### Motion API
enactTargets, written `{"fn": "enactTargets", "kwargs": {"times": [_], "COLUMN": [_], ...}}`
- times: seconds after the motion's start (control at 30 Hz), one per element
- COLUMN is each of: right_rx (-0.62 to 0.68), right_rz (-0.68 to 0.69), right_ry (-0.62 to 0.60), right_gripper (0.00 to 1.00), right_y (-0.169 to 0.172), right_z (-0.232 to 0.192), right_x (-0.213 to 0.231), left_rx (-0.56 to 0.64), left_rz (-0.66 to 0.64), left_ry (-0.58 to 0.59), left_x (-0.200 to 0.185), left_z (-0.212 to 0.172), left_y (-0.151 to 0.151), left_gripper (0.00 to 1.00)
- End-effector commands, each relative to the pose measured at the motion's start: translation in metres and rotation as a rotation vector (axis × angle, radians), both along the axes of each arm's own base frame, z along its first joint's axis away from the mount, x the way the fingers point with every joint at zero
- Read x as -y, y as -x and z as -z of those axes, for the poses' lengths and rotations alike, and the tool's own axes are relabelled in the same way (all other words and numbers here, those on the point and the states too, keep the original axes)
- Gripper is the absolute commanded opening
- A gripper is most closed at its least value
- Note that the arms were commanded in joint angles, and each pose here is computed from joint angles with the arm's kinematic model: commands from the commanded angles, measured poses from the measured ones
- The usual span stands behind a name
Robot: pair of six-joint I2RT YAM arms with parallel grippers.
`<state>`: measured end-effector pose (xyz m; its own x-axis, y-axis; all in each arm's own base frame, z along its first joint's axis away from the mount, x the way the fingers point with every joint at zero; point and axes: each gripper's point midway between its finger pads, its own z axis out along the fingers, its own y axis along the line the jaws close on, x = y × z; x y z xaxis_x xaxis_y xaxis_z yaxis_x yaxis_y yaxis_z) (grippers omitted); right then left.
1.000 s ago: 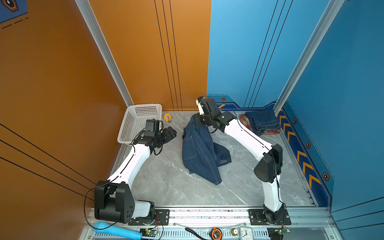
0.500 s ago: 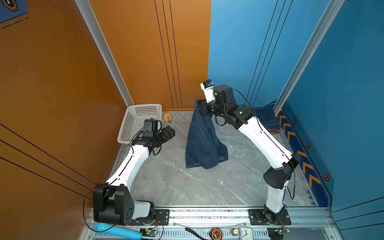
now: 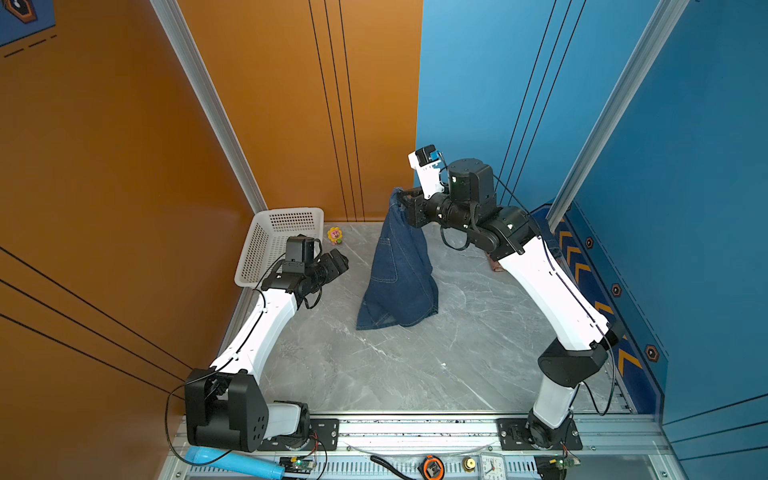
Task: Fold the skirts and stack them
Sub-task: 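Lift the denim skirt by its waistband with the right gripper, then grasp the waistband corner nearest the left gripper with the left gripper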
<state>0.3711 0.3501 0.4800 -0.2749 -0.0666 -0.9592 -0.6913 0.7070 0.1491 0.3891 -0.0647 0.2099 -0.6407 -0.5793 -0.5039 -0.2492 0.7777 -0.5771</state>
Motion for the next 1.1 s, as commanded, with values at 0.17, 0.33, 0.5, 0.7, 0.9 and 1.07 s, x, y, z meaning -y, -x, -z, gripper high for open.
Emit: {"fn": "enactTargets", "kwargs": {"times": [0.17, 0.33, 0.5, 0.7, 0.9, 1.07], "right_rx": [-0.004, -0.276, -0.505, -0.607, -0.636, -0.652], "right_rz": [0.012, 0.274, 0.456, 0.454, 0.444, 0.436], "right_ry": [-0.142, -0.152, 0.004, 0.074, 0.062, 0.004], "right_gripper": [0.00, 0.00, 0.00, 0.00, 0.00, 0.00], "right_y": [0.042, -0.006, -0.030, -0.042, -0.047, -0.044], "right_z": [-0.034, 0.107, 0.252, 0.317, 0.332, 0.342], "right_x": [0.065, 0.169, 0.226, 0.219, 0.210, 0.205], "left_rx": [0.056, 0.035, 0.010, 0.002, -0.001, 0.022], "left_rz": [-0.047, -0.035, 0.008, 0.153, 0.444, 0.673], "left_ry": [-0.017, -0.029, -0.075, -0.201, -0.336, -0.403], "left_x": [-0.011, -0.002, 0.022, 0.072, 0.144, 0.197], "left_z": [-0.023, -0.014, -0.002, 0.019, 0.055, 0.085], "left_y": [-0.003, -0.011, -0.030, -0.060, -0.094, -0.119], "left_gripper": [0.91, 0.91, 0.91, 0.90, 0.91, 0.91]}}
